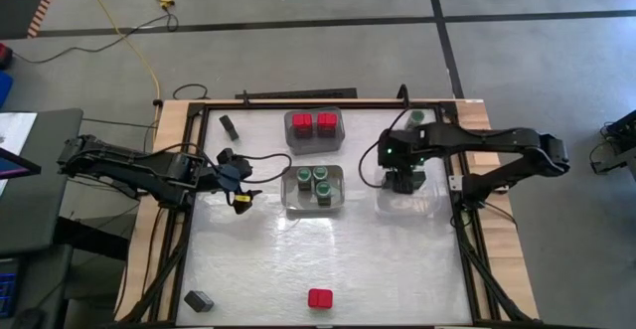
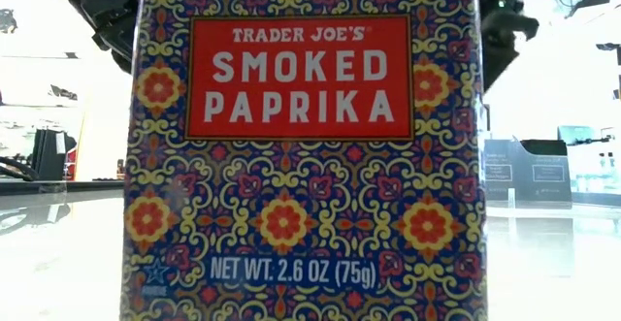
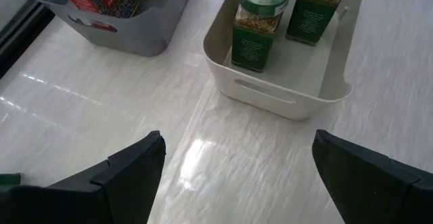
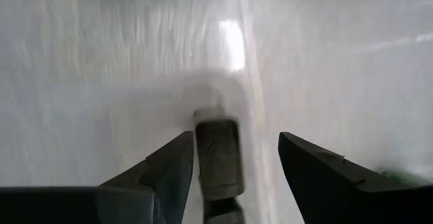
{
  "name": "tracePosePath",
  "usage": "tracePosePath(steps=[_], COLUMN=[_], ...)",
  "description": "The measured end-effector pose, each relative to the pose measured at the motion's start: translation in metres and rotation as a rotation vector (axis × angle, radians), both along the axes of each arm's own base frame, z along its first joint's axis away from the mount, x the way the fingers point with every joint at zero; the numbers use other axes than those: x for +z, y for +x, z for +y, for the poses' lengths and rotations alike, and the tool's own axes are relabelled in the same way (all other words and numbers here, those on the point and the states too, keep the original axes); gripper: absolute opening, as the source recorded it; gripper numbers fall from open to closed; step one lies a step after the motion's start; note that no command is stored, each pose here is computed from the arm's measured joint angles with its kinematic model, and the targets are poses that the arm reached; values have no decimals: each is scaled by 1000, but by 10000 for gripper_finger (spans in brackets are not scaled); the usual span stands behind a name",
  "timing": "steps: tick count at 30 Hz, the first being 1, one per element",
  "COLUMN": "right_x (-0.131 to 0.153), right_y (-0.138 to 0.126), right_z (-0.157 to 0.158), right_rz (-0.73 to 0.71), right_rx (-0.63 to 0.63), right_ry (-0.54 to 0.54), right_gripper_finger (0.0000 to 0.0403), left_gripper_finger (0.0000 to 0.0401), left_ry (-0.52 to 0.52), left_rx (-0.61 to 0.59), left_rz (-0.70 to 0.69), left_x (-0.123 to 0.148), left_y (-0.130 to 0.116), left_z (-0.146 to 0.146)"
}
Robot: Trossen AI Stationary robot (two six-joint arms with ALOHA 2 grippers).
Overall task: Sort spices by type
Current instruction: Put the green spice bottle into the gray bin
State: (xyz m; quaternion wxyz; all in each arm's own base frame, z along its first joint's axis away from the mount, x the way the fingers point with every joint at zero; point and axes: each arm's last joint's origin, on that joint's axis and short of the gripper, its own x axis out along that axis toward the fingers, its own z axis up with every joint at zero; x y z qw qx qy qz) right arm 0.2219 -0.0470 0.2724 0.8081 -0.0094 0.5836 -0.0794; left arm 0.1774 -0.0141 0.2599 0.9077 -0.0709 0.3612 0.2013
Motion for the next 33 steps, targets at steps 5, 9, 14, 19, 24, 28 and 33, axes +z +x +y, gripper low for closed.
tracePosePath(steps=[5, 9, 14, 19, 24, 28, 33], right_x=[29, 41, 47, 49, 49, 49, 49], right_y=[-7, -20, -36, -42, -46, -52, -56], right_z=[-11, -30, -53, -66, -74, -82, -90], right_rz=[-88, -116, -141, -148, -146, -129, -104], right_rx=[-19, -149, -294, -345, -371, -390, -422], right_ry=[-57, -158, -201, -219, -232, -246, -283], right_gripper_finger=[255, 255, 255, 255, 256, 272, 320], left_gripper_finger=[359, 359, 359, 359, 359, 359, 359], left_ry=[0, 0, 0, 7, 10, 12, 45], left_rx=[0, 0, 1, 7, 10, 11, 41], left_rz=[0, -1, -1, -2, -3, -3, -10], left_x=[0, 0, 0, 0, 0, 0, 1], left_y=[0, 0, 0, 0, 0, 0, 0], left_z=[0, 0, 0, 0, 0, 1, 2])
